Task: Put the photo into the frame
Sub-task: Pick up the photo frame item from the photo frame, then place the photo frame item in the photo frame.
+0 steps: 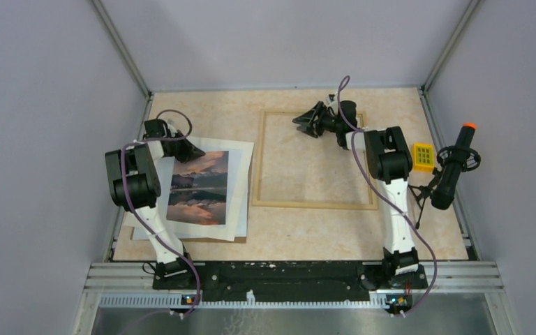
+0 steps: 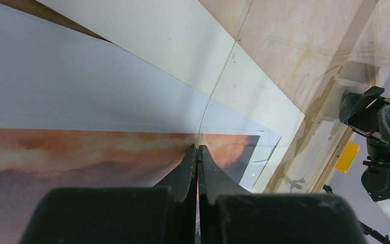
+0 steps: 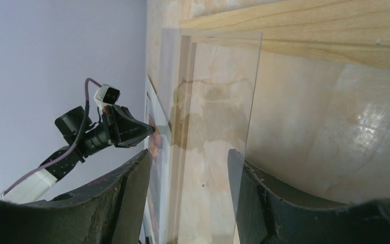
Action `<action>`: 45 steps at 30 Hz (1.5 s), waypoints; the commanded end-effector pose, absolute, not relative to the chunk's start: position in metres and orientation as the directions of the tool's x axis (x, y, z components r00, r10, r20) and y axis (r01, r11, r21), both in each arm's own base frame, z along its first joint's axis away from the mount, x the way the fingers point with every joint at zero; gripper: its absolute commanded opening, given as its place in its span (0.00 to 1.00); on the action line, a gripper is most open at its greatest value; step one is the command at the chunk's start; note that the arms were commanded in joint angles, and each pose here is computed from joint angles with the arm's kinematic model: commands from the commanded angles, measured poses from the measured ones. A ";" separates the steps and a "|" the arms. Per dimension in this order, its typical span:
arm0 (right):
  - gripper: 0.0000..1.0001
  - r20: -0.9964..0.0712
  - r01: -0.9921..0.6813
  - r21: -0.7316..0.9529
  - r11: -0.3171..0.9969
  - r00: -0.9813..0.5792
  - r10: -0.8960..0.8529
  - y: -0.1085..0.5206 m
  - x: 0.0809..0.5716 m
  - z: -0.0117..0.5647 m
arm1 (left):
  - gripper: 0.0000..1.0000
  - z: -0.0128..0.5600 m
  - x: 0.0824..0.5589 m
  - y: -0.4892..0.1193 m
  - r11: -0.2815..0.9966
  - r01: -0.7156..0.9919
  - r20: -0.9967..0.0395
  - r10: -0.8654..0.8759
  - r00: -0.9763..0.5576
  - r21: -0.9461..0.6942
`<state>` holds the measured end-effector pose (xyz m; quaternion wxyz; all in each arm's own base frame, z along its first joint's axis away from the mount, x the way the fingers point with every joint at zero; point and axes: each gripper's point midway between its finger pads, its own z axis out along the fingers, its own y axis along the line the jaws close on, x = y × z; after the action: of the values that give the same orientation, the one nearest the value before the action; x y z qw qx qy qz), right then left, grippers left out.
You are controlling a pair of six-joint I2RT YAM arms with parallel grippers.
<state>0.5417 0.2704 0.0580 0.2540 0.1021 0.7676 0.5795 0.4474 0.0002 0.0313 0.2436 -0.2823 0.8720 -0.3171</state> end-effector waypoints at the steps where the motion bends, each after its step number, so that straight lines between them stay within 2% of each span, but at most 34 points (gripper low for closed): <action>1: 0.56 -0.262 -0.144 0.946 0.290 -0.866 0.426 0.276 0.523 0.063 | 0.00 0.040 0.449 0.007 0.639 -0.326 -0.274 -0.657 -0.702 -0.697; 7: 0.48 -0.285 -0.172 0.945 0.278 -0.851 0.440 0.270 0.500 0.083 | 0.00 0.051 0.448 -0.015 0.551 -0.272 -0.221 -0.668 -0.711 -0.789; 9: 0.42 -0.303 -0.187 0.938 0.291 -0.849 0.433 0.269 0.499 0.086 | 0.00 0.054 0.448 -0.023 0.540 -0.257 -0.215 -0.661 -0.718 -0.802; 13: 0.24 -0.343 -0.197 0.914 0.354 -0.842 0.417 0.262 0.502 0.084 | 0.00 0.060 0.444 -0.041 0.505 -0.229 -0.181 -0.638 -0.748 -0.832; 18: 0.14 -0.396 -0.237 0.890 0.390 -0.826 0.402 0.238 0.502 0.092 | 0.23 0.074 0.446 -0.056 0.473 -0.145 -0.204 -0.609 -0.766 -0.869; 21: 0.05 -0.397 -0.254 0.895 0.366 -0.827 0.398 0.222 0.499 0.096 | 0.36 0.077 0.444 -0.072 0.458 -0.099 -0.209 -0.573 -0.793 -0.883; 23: 0.00 -0.385 -0.261 0.906 0.332 -0.835 0.394 0.213 0.497 0.096 | 0.41 0.071 0.444 -0.082 0.461 -0.098 -0.196 -0.547 -0.814 -0.882; 29: 0.00 -0.365 -0.273 0.921 0.278 -0.852 0.374 0.191 0.488 0.096 | 0.55 0.066 0.446 -0.097 0.483 -0.066 -0.221 -0.512 -0.830 -0.873; 31: 0.00 -0.370 -0.273 0.918 0.288 -0.852 0.370 0.184 0.485 0.096 | 0.60 0.063 0.449 -0.106 0.489 -0.047 -0.227 -0.486 -0.844 -0.871; 37: 0.00 -0.407 -0.289 0.894 0.344 -0.844 0.348 0.169 0.474 0.094 | 0.67 0.050 0.443 -0.136 0.481 -0.037 -0.190 -0.415 -0.890 -0.876; 42: 0.00 -0.400 -0.281 0.898 0.339 -0.843 0.361 0.158 0.475 0.091 | 0.65 0.059 0.443 -0.159 0.426 0.030 -0.198 -0.357 -0.913 -0.904; 45: 0.00 -0.407 -0.292 0.898 0.329 -0.836 0.368 0.153 0.473 0.097 | 0.52 0.064 0.444 -0.162 0.398 0.053 -0.201 -0.340 -0.919 -0.916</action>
<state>0.4741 0.1626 0.0608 0.2423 0.0687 0.7814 0.5709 0.4389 -0.1522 0.0538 0.1725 -0.1279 0.8311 -0.5129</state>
